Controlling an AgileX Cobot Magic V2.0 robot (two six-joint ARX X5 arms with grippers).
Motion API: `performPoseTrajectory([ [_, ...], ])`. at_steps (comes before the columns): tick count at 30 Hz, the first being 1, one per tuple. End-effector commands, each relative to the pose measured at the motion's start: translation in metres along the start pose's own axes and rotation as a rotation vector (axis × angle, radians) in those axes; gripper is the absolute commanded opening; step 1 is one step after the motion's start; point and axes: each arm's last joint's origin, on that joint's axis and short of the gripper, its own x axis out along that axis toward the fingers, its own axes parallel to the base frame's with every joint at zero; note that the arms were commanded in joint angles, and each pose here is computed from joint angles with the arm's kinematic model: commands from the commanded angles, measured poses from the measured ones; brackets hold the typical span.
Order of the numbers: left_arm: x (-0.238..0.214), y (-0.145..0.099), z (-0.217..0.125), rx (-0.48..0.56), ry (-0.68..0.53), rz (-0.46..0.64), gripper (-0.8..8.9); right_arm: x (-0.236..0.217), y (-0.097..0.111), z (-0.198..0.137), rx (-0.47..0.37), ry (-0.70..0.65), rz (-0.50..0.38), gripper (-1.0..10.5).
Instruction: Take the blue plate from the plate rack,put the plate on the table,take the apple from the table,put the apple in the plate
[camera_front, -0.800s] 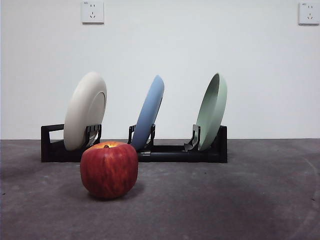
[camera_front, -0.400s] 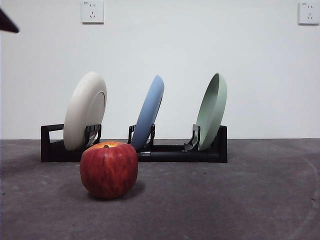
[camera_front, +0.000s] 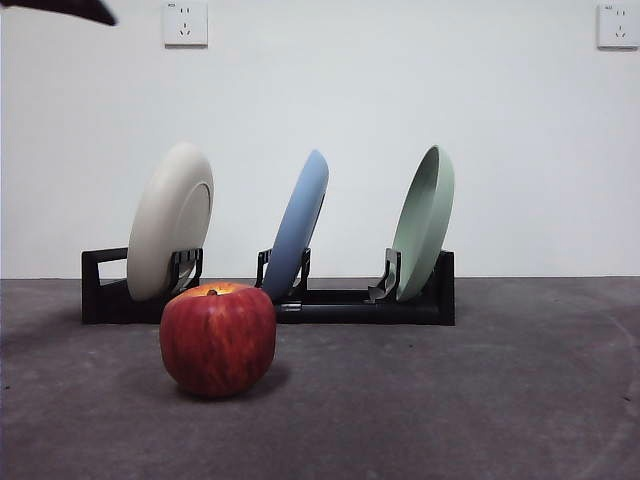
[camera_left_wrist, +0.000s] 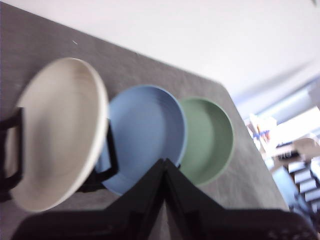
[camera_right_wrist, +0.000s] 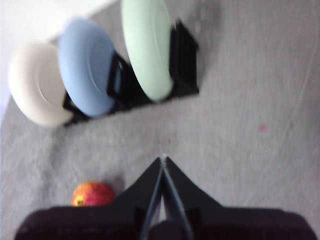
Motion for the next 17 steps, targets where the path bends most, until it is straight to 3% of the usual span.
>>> performPoseTrajectory([
  [1,0.019,-0.015,0.015,0.087,0.084,-0.022,-0.05,0.007,-0.003,0.000,-0.008,0.053,-0.010,0.0],
  [10,0.114,-0.062,0.043,0.179,0.315,-0.013,-0.05,0.012,-0.006,-0.001,-0.036,0.100,-0.027,0.0],
  [13,0.152,-0.072,0.038,0.218,0.330,0.027,-0.04,0.012,-0.006,-0.002,-0.035,0.102,-0.028,0.0],
  [17,0.195,-0.067,0.016,0.224,0.397,0.080,0.21,0.012,-0.006,-0.001,-0.036,0.100,-0.032,0.0],
])
